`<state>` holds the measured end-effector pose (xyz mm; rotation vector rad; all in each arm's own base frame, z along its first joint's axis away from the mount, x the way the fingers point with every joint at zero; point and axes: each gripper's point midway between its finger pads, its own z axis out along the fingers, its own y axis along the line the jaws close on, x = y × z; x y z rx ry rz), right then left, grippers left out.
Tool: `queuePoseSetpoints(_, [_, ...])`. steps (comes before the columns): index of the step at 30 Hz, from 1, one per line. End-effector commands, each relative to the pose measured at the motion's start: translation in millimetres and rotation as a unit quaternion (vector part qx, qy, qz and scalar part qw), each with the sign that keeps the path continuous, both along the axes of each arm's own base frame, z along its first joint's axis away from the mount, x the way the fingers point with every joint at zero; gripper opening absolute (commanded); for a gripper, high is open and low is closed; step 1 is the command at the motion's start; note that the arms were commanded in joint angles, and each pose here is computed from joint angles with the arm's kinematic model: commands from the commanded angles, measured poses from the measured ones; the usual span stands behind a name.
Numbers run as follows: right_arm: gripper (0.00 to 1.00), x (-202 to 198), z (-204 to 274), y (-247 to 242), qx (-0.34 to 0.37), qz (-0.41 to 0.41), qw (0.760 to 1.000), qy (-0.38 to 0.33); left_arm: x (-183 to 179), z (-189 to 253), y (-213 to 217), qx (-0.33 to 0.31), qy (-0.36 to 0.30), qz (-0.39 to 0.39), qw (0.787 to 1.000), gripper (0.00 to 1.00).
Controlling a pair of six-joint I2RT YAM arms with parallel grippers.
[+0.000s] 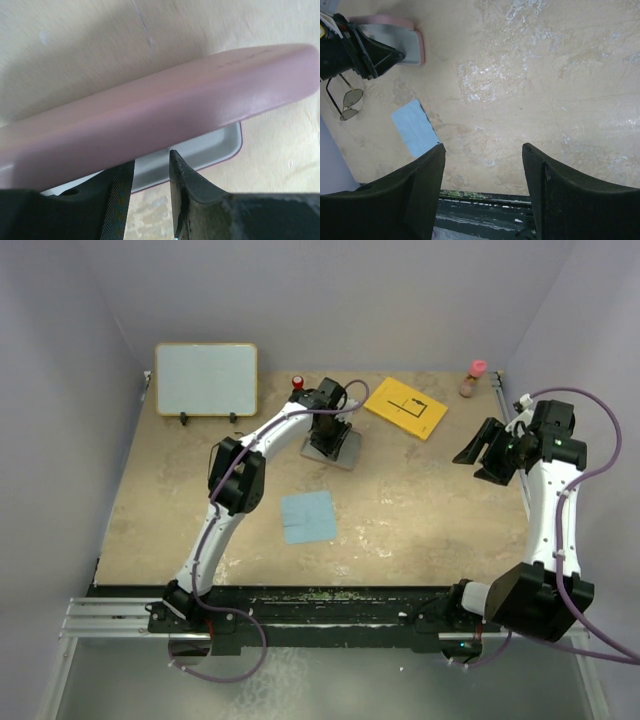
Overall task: Organize the sunglasses
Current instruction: Place the sunglasses case at the center of the board, then fold the glasses cleaning cloth at the center of the board.
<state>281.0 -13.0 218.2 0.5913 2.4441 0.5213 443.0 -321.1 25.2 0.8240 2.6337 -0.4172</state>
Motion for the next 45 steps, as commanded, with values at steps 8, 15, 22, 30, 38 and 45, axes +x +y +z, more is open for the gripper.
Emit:
queuePoseSetpoints(8, [0.68,23.0,22.4,-5.5,0.001,0.017,1.000,-0.016,31.7,-5.9,-15.2,-0.032,-0.029,0.044,0.998,0.48])
queuePoseSetpoints(15, [0.69,25.9,17.6,-2.4,0.005,0.033,0.999,-0.024,12.1,62.5,-38.6,-0.135,-0.046,-0.005,0.990,0.94])
queuePoseSetpoints(22, [0.69,-2.3,4.0,12.7,0.008,0.061,0.998,-0.032,-0.9,143.1,-27.7,-0.149,-0.091,-0.029,0.984,0.98])
queuePoseSetpoints(30, [0.65,-27.2,12.3,75.1,0.039,0.123,0.990,-0.057,-51.1,209.3,39.4,-0.070,-0.145,-0.076,0.984,0.98])
queuePoseSetpoints(38, [0.59,-46.3,-29.7,194.4,0.050,0.228,0.972,0.009,-105.2,172.1,165.7,-0.005,-0.076,0.018,0.997,0.98])
queuePoseSetpoints(45, [0.61,-51.6,-66.5,271.2,-0.036,0.328,0.943,0.051,-125.2,152.3,221.8,0.024,-0.056,0.065,0.996,0.98])
